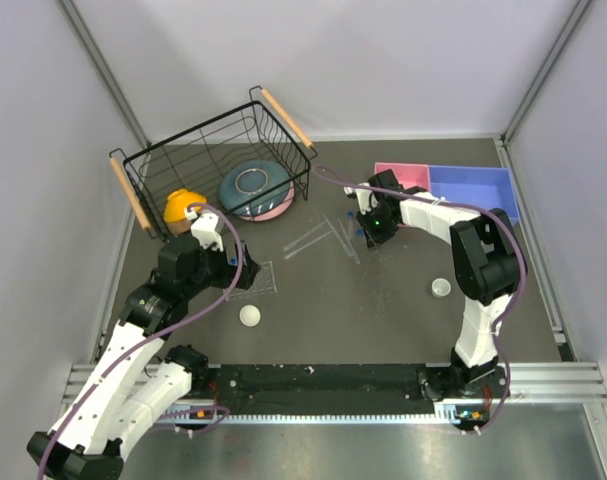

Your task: Organize the chemistry lab equipment

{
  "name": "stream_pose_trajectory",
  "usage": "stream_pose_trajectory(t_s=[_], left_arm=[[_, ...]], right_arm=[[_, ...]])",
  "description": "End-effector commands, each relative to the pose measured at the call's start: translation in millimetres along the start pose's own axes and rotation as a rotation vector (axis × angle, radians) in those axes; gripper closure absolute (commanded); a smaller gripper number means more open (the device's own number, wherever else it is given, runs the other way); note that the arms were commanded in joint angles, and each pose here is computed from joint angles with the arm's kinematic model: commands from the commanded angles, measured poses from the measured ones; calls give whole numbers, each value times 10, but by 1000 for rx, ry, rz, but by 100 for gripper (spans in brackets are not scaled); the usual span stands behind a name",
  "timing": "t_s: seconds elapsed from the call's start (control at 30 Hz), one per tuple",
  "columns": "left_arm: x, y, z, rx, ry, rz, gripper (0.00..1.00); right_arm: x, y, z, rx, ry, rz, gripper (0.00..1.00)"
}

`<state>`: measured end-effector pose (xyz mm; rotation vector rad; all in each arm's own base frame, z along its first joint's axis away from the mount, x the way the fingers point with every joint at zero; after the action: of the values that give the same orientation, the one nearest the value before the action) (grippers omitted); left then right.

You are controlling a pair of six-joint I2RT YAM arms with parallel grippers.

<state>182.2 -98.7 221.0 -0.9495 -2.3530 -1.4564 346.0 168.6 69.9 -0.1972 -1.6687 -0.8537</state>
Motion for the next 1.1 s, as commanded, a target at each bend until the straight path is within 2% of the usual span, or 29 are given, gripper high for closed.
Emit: stream_pose_trajectory(t_s=[0.0, 0.17, 0.23, 0.3, 0.43, 0.47, 0.6, 0.73, 0.8, 1.07], left_arm=[[10, 95, -67, -3, -45, -53, 1], [65, 94, -216, 78, -129, -45, 1], [92, 56, -316, 117, -201, -20, 1], [95, 26, -413, 196, -270, -10, 1], [94, -62, -629, 353, -452, 46, 2], [129, -91, -722, 432, -518, 94, 2], [99, -97, -879, 565, -702, 122, 3], [62, -72, -994, 640, -707, 134, 12], [25, 17, -1064, 643, -679, 90, 11], [-265, -98, -1375, 704, -509, 148, 12]], right_arm=[[283, 207, 55, 6, 8, -98, 92], [759, 242, 234, 38, 45, -233, 93], [948, 231, 406, 101, 123, -309, 92], [1093, 196, 619, 160, 250, -375, 92], [1391, 50, 930, 334, 394, -496, 91], [1506, 43, 986, 363, 408, -537, 91], [1703, -13, 1207, 431, 524, -639, 90], [1804, -21, 1302, 466, 579, -692, 89], [1842, -16, 1349, 476, 609, -712, 88], [1878, -12, 1494, 511, 669, -729, 88]])
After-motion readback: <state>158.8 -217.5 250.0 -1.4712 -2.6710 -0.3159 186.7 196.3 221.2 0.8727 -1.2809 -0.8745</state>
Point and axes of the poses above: each gripper's point midway between its finger pads, its own x axis back along the fingers, its own z axis along the line the jaws close on, y = z × x, the point moved 5 cm from there along x, back along the fingers, and after that the axes turned 15 degrees about x, right-handed, at the moved point
